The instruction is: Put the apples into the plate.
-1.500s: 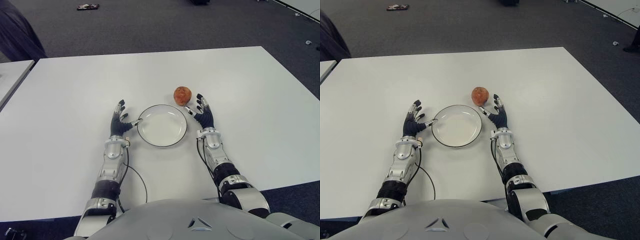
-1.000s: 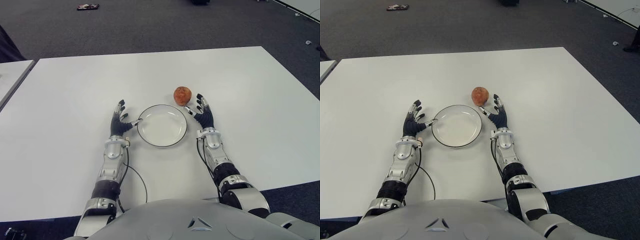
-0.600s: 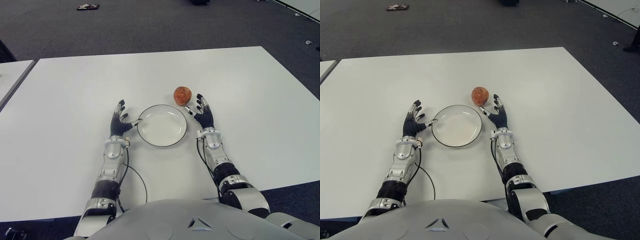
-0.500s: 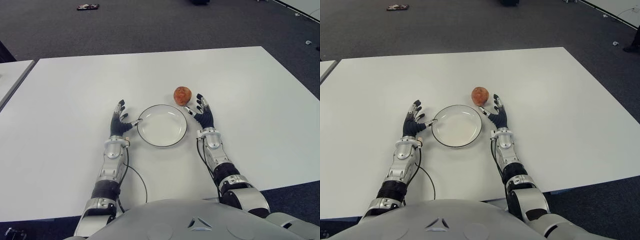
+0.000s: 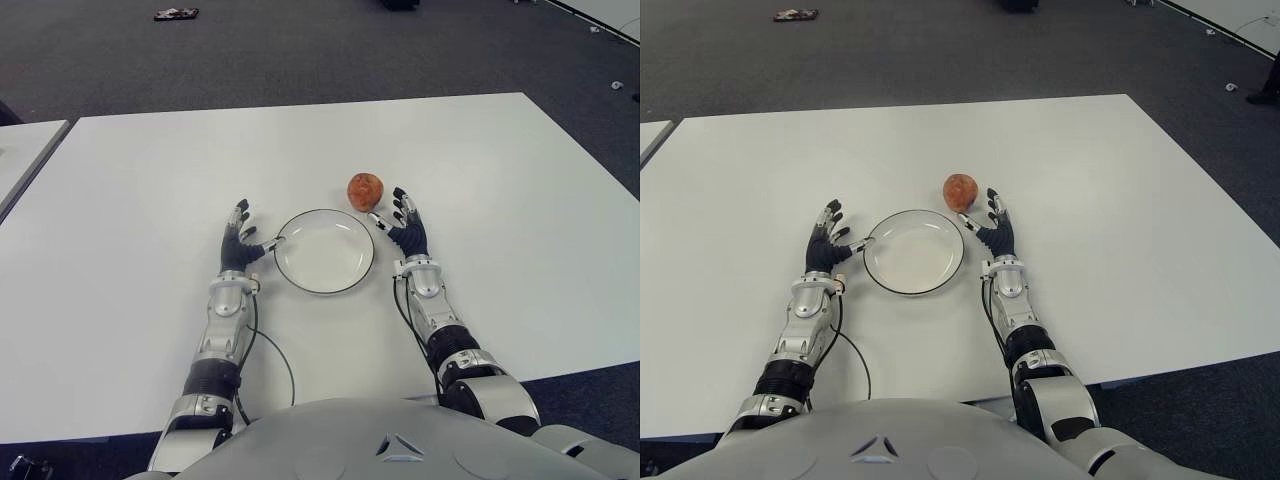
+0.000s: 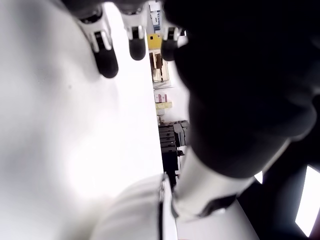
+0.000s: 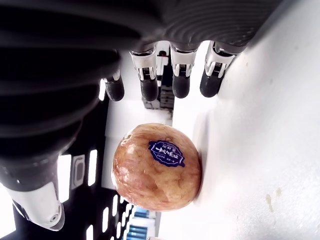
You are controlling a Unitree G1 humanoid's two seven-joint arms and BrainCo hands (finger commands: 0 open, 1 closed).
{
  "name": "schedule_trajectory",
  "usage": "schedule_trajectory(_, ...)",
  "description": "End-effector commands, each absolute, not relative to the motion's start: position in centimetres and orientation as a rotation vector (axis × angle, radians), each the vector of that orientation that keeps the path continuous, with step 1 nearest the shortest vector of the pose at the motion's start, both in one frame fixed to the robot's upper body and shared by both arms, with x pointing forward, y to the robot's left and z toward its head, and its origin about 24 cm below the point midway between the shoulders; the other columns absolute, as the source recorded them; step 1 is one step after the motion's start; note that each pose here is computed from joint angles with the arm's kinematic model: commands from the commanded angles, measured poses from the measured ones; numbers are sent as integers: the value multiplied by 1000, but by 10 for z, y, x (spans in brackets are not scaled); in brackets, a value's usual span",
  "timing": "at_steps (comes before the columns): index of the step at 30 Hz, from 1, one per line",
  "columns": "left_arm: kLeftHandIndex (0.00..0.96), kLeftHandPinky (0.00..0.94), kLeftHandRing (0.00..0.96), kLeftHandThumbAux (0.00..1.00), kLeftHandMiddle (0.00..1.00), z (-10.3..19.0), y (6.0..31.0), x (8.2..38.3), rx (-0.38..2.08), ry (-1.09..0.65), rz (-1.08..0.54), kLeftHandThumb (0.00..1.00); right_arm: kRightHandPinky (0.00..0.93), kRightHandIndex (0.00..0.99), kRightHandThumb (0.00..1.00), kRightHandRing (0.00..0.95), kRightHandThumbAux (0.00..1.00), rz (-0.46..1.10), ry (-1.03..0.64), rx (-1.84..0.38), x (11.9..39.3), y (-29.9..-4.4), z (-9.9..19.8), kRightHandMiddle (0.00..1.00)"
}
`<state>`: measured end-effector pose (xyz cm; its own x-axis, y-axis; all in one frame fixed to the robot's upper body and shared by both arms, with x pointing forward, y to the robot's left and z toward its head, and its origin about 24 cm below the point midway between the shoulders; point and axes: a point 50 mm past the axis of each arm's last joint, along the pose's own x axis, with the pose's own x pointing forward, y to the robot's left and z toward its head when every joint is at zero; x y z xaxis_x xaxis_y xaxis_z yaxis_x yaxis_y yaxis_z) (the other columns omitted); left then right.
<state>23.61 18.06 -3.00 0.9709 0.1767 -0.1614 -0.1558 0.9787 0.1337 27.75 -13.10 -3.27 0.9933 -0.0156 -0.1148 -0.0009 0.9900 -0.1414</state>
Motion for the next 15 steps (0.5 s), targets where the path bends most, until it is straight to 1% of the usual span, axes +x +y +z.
schedule_trajectory(1, 0, 16, 0, 277, 0, -36, 180, 235, 120, 210, 178, 0, 76, 0, 158, 30, 684, 16, 230, -150, 265, -127, -52, 18)
schedule_trajectory(5, 0, 14, 0, 278, 0, -36, 179, 236, 120, 210, 180, 0, 75, 0, 163, 30, 683, -6, 191, -155, 267, -131, -44, 20)
schedule_trajectory(9, 0, 9, 0, 278, 0, -36, 179, 237, 120, 213, 181, 0, 70, 0, 170, 30, 687, -57, 51, -162, 278, -142, -9, 21)
schedule_trajectory(15, 0, 4, 0, 279, 0, -36, 178, 239, 116, 213, 179, 0, 82, 0, 180, 36, 695, -113, -149, -179, 287, -141, 37, 20)
